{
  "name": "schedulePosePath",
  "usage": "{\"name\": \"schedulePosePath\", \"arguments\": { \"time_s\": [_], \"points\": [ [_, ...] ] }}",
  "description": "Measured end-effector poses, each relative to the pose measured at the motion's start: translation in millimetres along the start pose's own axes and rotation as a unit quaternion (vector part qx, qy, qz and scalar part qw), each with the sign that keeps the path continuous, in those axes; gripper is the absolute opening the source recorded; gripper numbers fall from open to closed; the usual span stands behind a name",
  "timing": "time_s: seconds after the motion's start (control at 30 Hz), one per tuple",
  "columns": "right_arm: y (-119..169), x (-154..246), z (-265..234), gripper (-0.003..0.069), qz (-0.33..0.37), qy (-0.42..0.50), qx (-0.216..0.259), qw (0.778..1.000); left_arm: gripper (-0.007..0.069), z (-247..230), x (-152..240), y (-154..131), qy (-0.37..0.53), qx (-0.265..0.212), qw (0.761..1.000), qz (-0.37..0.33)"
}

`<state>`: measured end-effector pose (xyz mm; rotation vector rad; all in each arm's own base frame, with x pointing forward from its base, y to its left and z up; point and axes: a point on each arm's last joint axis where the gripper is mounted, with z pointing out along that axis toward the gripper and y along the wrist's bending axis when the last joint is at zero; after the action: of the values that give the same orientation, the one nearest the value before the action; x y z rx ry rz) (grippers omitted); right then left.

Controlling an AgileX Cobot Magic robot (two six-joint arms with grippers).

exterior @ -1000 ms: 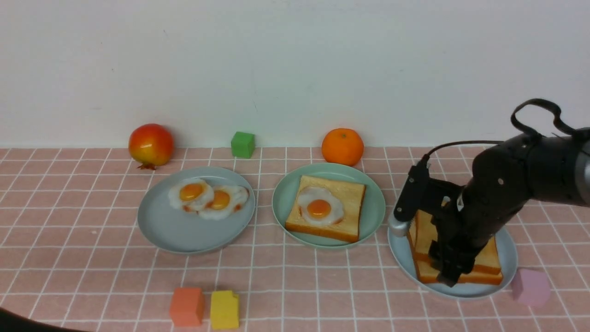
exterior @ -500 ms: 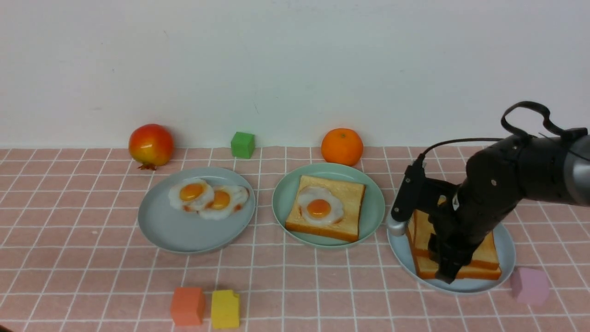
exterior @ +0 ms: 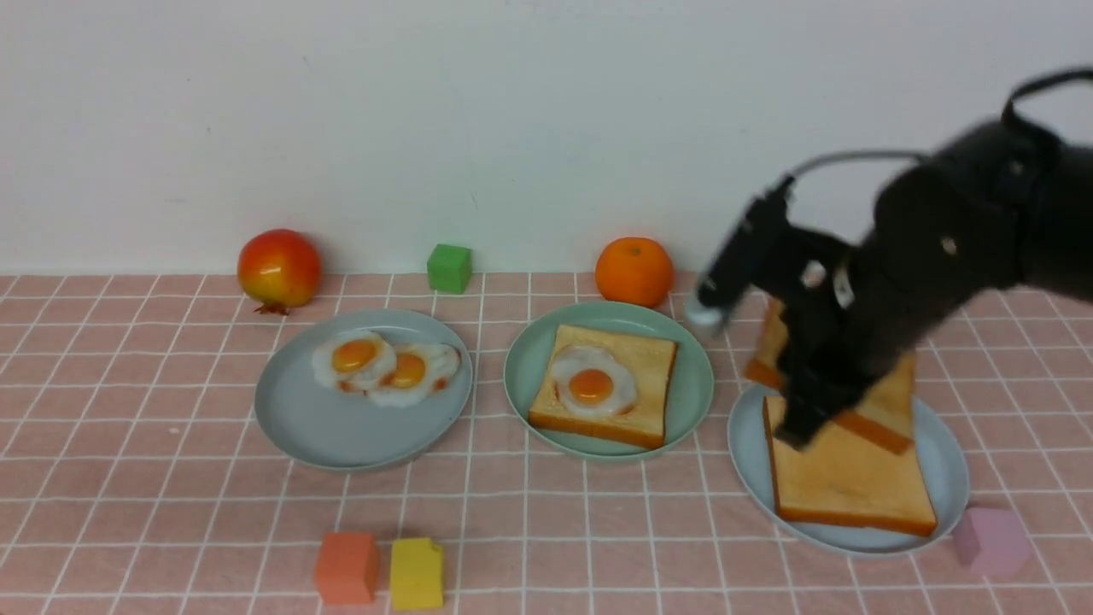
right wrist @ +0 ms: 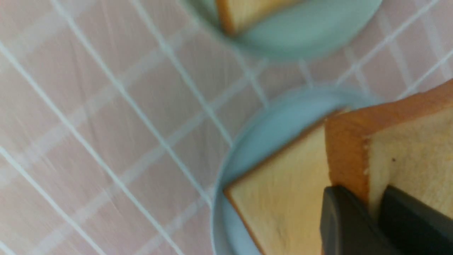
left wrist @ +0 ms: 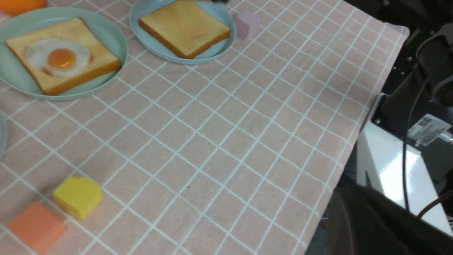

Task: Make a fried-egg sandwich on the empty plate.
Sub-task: Use your right arm to place a slice of bread on the fried egg in the middle

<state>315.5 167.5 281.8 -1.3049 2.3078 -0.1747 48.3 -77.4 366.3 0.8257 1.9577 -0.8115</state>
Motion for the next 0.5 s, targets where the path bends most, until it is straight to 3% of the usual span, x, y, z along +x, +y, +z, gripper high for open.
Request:
{"name": "schedulePosePath", "arguments": {
  "time_s": [0.2, 0.5],
  "points": [
    [13, -44, -1, 0.0134, 0.012, -0.035, -0.006, 0.999, 0.0012, 0, 0, 0, 0.001, -0.002, 1.000, 0.002],
    [24, -98, 79, 0.0134, -0.012, -0.004, -0.017, 1.000, 0.0012, 0, 1, 0, 0.005, -0.003, 1.000, 0.003]
  ]
}}
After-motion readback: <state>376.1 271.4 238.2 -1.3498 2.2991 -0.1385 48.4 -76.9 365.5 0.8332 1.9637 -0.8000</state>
